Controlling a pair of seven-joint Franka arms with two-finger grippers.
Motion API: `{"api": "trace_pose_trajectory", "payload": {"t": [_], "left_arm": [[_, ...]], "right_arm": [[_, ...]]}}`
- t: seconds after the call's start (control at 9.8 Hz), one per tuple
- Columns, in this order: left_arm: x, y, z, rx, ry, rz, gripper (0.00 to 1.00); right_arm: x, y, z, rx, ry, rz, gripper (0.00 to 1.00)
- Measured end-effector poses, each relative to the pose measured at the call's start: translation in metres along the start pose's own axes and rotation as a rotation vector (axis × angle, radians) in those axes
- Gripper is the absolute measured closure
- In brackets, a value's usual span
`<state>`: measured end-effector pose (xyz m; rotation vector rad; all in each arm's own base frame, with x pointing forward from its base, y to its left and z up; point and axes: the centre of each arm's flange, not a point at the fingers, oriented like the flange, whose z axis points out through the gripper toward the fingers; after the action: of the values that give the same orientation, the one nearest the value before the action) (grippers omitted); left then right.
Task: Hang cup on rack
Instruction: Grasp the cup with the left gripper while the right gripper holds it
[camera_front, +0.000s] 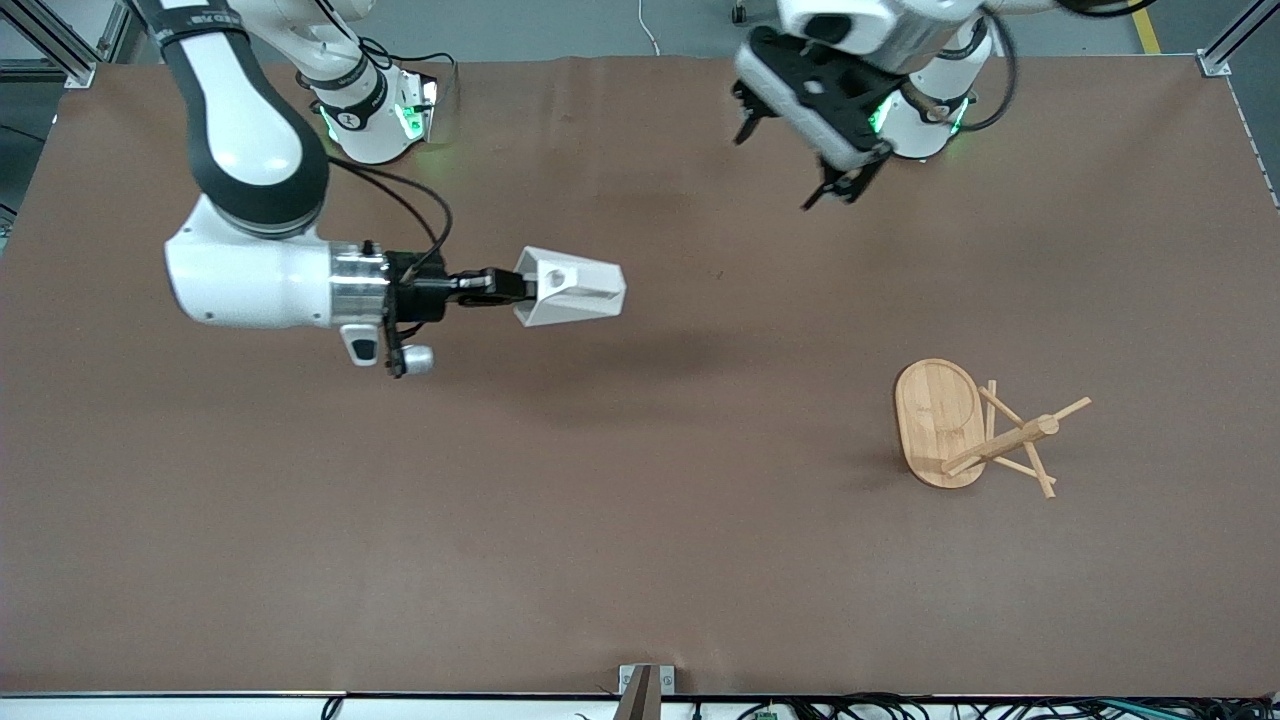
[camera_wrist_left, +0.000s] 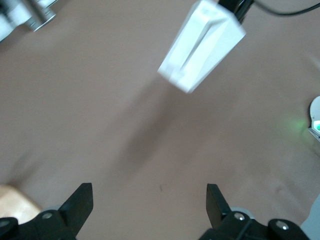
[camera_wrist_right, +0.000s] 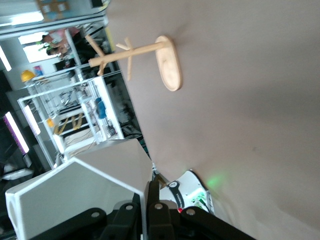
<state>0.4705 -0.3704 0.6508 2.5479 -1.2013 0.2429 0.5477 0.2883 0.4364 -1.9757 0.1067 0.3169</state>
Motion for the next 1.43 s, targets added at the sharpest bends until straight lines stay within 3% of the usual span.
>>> {"api": "trace_pose_trajectory", "payload": {"t": [0.31, 0.51, 0.92, 1.43], "left_arm": [[0.03, -0.022, 0.046, -0.132, 0.032, 0.223, 0.0], [0.036, -0.019, 0.058, -0.164, 0.039, 0.327, 0.0], [0.041, 0.012, 0.07, -0.131, 0.006, 0.412, 0.0], [0.04, 0.007, 0.104, -0.109, -0.059, 0.439, 0.0]], "right_arm": [[-0.012, 0.027, 0.026, 0.095, -0.024, -0.1, 0.96], [-0.02, 0.022, 0.043, 0.157, -0.034, -0.106, 0.96], [-0.03, 0.016, 0.064, 0.183, -0.04, -0.146, 0.96], [-0.032, 0.014, 0.066, 0.201, -0.038, -0.14, 0.96]]}}
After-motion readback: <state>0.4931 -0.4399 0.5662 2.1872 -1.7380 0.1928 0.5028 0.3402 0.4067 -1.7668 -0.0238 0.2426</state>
